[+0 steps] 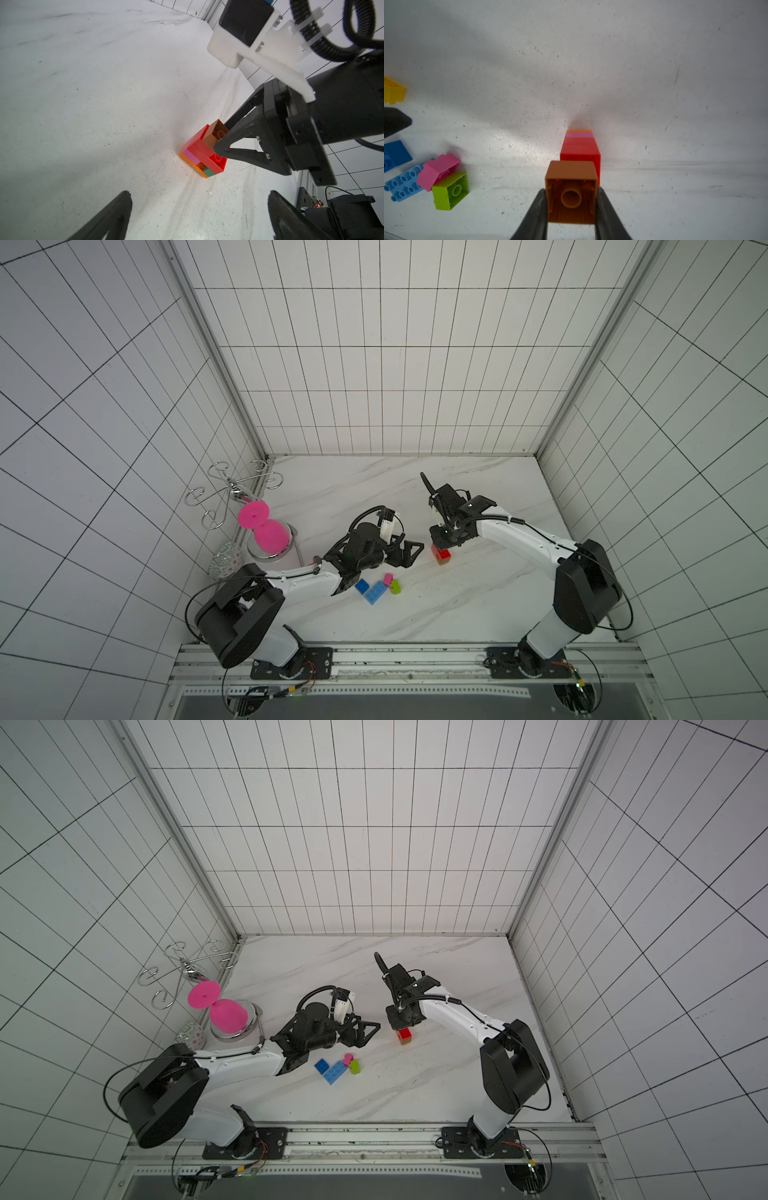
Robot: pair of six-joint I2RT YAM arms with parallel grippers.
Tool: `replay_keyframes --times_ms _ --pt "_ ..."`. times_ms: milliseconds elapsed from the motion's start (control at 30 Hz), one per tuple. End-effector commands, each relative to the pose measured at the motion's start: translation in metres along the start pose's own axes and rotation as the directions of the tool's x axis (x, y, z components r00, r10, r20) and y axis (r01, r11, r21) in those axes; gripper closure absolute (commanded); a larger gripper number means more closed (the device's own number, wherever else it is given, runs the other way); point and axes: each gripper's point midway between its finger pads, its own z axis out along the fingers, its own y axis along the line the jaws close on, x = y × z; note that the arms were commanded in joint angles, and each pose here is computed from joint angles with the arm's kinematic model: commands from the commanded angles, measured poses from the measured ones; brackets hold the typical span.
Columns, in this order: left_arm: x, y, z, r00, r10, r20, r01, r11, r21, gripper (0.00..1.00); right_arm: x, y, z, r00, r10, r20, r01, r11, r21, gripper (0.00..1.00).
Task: Assemble the letter p with lego
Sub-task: Assemble the lego brick with the lego brick.
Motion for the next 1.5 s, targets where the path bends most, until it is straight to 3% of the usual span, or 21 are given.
replay_keyframes --times_ms 0,867,1467 --pt "-0.011 -0.003 -0.004 0.999 0.017 0.031 -0.017 1.000 0.000 0.03 -0.001 -0.006 0.000 1.000 -0.009 -0.024 0.010 1.000 0.029 0.86" --pt "-0.011 -0.002 -0.004 0.999 0.017 0.030 -0.017 1.000 -0.004 0.03 0.018 -0.010 0.009 0.995 -0.017 -0.102 0.020 0.999 0.031 0.87" --pt "-0.011 -0.001 -0.004 0.999 0.020 0.030 -0.020 1.000 -0.006 0.03 0.081 -0.024 0.067 0.939 -0.001 -0.343 0.037 0.994 0.100 0.93"
